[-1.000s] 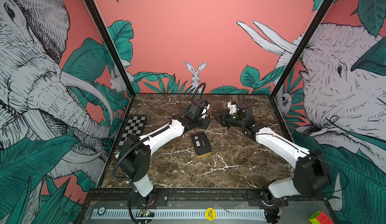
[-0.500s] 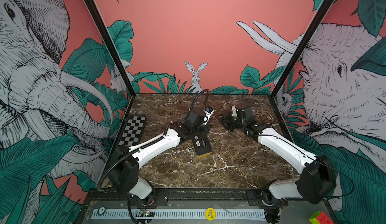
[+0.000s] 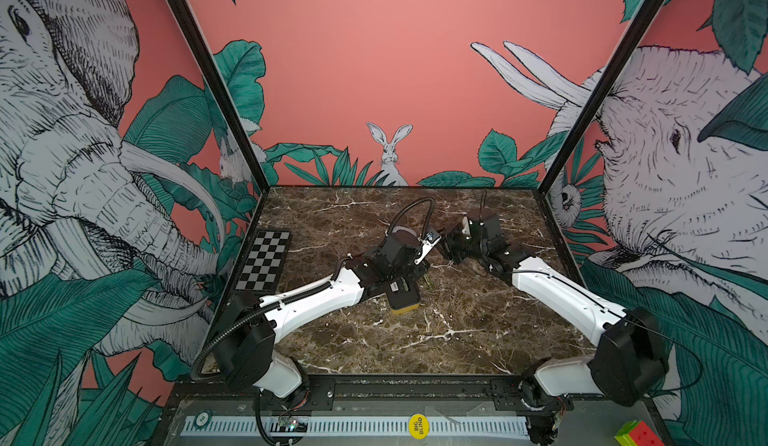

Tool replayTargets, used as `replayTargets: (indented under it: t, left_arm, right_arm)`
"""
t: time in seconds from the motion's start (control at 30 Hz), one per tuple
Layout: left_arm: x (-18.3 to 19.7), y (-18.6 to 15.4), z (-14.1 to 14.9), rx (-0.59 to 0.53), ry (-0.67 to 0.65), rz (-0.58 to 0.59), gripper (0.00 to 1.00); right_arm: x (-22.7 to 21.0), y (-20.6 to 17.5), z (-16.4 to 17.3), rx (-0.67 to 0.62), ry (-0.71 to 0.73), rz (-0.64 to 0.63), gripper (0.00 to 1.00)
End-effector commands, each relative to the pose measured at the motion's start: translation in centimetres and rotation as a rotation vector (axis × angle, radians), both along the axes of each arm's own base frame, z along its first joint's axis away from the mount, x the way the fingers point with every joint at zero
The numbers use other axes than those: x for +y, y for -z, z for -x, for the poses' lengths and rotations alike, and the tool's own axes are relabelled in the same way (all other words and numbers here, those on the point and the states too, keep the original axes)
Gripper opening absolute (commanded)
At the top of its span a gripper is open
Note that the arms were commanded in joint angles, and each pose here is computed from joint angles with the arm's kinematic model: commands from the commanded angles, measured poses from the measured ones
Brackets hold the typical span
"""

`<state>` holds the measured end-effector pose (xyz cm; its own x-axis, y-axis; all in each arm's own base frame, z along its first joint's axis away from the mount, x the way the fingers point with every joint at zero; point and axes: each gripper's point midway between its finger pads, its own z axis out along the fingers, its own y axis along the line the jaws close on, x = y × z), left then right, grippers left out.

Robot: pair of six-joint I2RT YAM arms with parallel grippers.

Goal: Insert the battery into the alarm
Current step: Install the cover on the alarm.

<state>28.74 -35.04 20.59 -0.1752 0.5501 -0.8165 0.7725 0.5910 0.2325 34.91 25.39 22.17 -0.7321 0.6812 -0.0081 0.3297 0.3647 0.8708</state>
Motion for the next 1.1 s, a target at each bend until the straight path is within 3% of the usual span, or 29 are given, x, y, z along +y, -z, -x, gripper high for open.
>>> replayTargets:
  t: [0.0,0.17,0.43,0.9,1.07]
  left_arm:
    - [0.5,-2.0,0.0,-0.092,0.001,0.000,0.00]
    - [0.6,-2.3,0.0,-0.127,-0.003,-0.018,0.00]
    - [0.6,-2.4,0.1,-0.166,0.005,-0.065,0.00]
    - [1.1,-2.0,0.5,-0.200,0.032,-0.139,0.00]
    - [1.1,-2.3,0.9,-0.216,0.061,-0.146,0.08]
  right_arm:
    - [0.6,-0.8,-0.2,-0.022,0.002,-0.052,0.29]
    - [0.9,-0.1,0.1,0.000,-0.010,-0.074,0.22]
    - [1.5,-0.1,0.4,0.000,-0.042,-0.093,0.22]
    - [1.8,0.7,0.6,0.017,-0.055,-0.110,0.08]
    - [2.1,0.9,0.6,0.022,-0.064,-0.127,0.03]
